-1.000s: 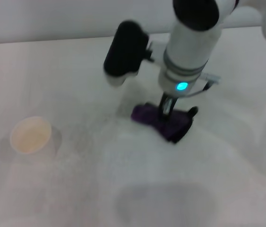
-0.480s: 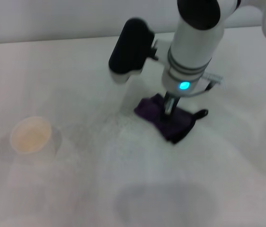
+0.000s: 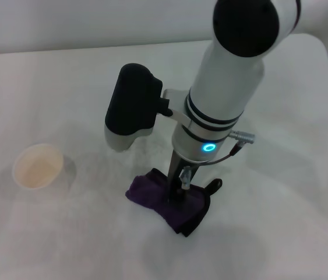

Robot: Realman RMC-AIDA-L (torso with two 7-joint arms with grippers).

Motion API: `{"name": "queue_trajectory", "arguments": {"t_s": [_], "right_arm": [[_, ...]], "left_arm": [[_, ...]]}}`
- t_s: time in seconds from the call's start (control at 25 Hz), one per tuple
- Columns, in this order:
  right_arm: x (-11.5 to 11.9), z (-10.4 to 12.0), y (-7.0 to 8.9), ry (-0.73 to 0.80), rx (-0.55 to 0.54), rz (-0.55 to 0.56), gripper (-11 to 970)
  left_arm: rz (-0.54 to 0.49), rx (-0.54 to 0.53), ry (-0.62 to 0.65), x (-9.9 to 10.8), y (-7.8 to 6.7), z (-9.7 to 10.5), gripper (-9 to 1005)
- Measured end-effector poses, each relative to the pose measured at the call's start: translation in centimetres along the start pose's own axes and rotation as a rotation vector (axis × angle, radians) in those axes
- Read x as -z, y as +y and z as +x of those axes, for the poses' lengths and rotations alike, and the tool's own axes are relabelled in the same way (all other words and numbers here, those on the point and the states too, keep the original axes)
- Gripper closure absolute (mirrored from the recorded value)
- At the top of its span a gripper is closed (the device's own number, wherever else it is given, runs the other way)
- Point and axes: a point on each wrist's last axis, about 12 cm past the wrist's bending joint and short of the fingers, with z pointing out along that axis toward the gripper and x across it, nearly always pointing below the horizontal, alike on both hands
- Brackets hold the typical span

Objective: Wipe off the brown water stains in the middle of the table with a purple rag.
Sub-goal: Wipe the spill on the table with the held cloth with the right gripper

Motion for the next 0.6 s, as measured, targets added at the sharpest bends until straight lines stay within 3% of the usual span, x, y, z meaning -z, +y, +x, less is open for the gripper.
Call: {"name": "queue_trajectory", "arguments": {"t_s": [0.12,0.2,0.24,0.4,0.6], "right_arm": [[0.3,0.8,-0.7,0.01,-0.032,0.034,856],[0.8,2.6,-2.9,0.026,-0.121,0.111,851],[0.8,2.6,-2.9,0.026,-0.121,0.111,848],[2.0,5.9,-5.7,0.055,-0.253,0.193,838],[2.9,9.3,-7.7,0.09,-0.36,0.229,825]], "left_arm": [[0.0,-0.002,-0.001,0.0,0.0,0.0,104],[0.0,-0.005,-0.004,-0.1,0.1,-0.1,104],[0.0,-0.005,-0.004,-0.1,0.1,-0.1,104],[-0.002,-0.008,0.001,-0.1,0.2,0.0,103],[0.002,-0.01,0.001,-0.4,0.3,-0.1,104]]}}
